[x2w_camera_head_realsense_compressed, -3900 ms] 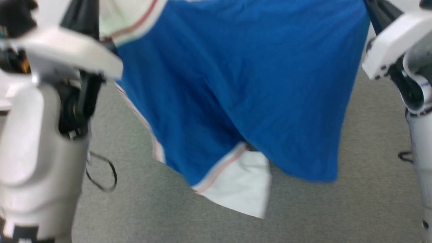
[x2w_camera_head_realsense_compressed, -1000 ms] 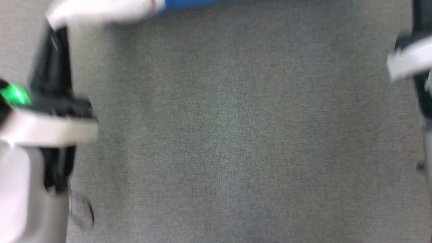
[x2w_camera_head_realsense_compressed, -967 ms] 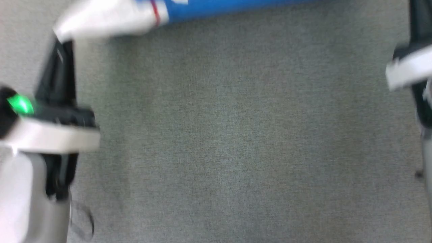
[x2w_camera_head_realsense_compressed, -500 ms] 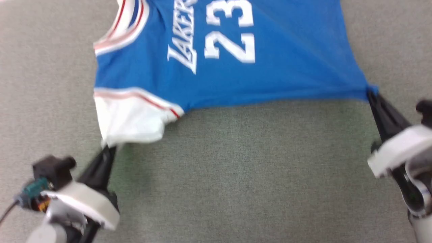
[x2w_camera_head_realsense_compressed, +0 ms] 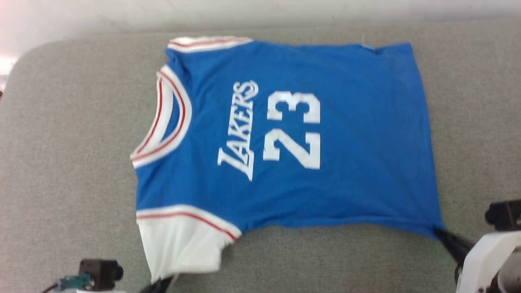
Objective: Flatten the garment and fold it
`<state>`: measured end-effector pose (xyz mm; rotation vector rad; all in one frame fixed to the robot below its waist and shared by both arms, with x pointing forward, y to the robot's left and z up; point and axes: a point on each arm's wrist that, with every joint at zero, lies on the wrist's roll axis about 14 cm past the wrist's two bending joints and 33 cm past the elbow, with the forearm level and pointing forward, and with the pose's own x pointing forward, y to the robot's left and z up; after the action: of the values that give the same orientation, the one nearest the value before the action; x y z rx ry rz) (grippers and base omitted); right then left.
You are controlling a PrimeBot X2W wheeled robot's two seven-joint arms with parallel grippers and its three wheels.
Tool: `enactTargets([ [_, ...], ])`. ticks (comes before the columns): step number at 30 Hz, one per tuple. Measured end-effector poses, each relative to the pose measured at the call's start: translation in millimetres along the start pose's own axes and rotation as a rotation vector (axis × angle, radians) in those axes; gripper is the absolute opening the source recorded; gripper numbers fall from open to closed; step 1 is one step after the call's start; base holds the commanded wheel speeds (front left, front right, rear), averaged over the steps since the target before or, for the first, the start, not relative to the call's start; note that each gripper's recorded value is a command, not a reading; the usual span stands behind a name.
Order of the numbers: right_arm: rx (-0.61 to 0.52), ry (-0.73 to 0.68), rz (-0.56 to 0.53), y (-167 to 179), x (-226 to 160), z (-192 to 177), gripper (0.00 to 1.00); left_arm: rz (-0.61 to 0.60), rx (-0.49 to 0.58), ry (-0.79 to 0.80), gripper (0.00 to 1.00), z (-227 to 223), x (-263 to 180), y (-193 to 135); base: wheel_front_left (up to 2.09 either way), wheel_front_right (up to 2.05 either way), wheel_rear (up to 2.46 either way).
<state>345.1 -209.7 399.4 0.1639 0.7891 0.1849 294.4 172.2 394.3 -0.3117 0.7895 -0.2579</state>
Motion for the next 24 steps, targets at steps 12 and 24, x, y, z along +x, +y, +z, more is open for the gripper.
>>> enactTargets([
  [12,0.137,0.325,0.047,18.6,-47.8,-80.5,0.00,-0.041,-0.093,0.169,0.00,-47.2,-39.2,-23.5,0.00,0.00,0.00],
  [24,0.235,0.369,0.057,29.2,-89.1,-100.7,0.00,-0.039,-0.114,0.111,0.00,-48.0,-74.2,-32.7,0.00,0.00,0.00],
])
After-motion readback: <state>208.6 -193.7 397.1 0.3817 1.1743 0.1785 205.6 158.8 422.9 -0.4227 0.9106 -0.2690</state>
